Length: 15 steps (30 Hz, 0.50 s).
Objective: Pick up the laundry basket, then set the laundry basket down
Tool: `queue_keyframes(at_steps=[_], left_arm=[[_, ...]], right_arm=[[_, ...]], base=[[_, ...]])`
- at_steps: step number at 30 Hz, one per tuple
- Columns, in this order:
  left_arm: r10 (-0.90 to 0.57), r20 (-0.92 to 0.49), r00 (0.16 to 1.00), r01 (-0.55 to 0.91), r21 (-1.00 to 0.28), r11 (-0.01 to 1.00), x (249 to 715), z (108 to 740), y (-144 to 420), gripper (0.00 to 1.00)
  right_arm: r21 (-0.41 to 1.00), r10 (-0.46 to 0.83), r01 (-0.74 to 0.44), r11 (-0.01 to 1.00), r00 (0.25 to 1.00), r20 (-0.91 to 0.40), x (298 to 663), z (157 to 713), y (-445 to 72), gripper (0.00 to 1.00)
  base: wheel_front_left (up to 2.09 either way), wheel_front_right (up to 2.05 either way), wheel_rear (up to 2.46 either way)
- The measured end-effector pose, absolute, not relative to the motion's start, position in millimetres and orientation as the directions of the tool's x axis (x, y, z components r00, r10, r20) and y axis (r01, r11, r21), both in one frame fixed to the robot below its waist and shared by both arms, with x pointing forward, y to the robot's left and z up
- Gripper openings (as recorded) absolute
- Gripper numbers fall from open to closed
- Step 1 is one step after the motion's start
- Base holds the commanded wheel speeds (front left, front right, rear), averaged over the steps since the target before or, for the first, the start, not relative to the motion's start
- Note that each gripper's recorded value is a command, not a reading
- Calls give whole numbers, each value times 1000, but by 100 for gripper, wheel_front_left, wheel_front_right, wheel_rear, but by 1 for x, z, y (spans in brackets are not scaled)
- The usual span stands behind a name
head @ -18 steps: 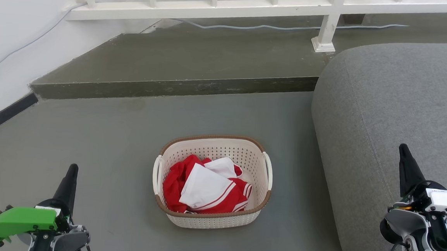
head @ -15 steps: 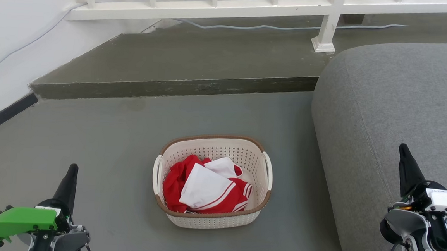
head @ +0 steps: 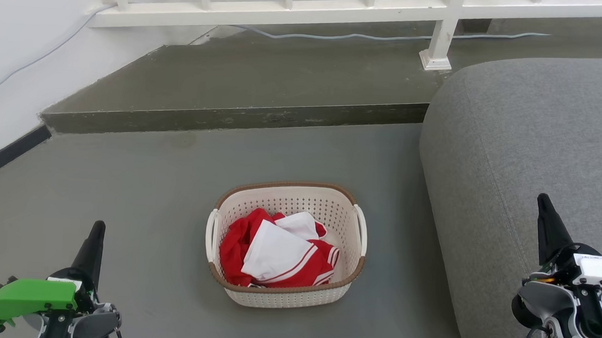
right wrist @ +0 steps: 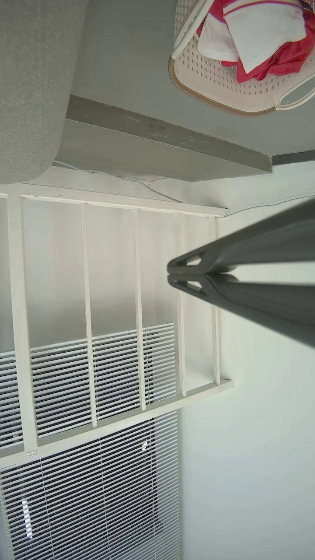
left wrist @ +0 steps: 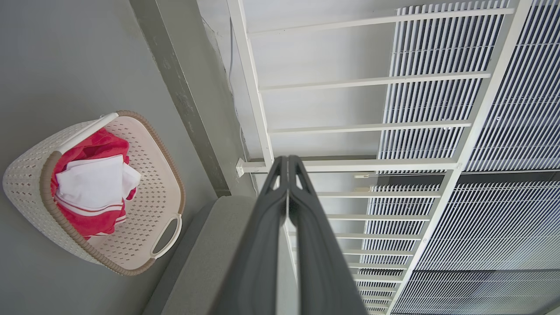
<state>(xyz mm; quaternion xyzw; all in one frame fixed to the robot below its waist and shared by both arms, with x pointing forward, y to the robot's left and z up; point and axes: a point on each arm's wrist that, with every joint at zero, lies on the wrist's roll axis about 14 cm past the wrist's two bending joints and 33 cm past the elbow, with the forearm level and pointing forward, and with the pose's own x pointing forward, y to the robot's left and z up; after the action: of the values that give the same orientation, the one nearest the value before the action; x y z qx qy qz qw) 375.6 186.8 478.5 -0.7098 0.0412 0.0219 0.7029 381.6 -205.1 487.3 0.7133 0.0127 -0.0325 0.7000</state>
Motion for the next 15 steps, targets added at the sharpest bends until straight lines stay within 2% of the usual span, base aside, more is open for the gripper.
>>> queue_keyframes(at_steps=[15], left_arm=[[-28, -89, 996, -89, -996, -9, 376, 478, 187, 0]], right_arm=[[998, -27, 64, -20, 998, -64, 382, 487, -205, 0]], base=[[0, 0, 0]])
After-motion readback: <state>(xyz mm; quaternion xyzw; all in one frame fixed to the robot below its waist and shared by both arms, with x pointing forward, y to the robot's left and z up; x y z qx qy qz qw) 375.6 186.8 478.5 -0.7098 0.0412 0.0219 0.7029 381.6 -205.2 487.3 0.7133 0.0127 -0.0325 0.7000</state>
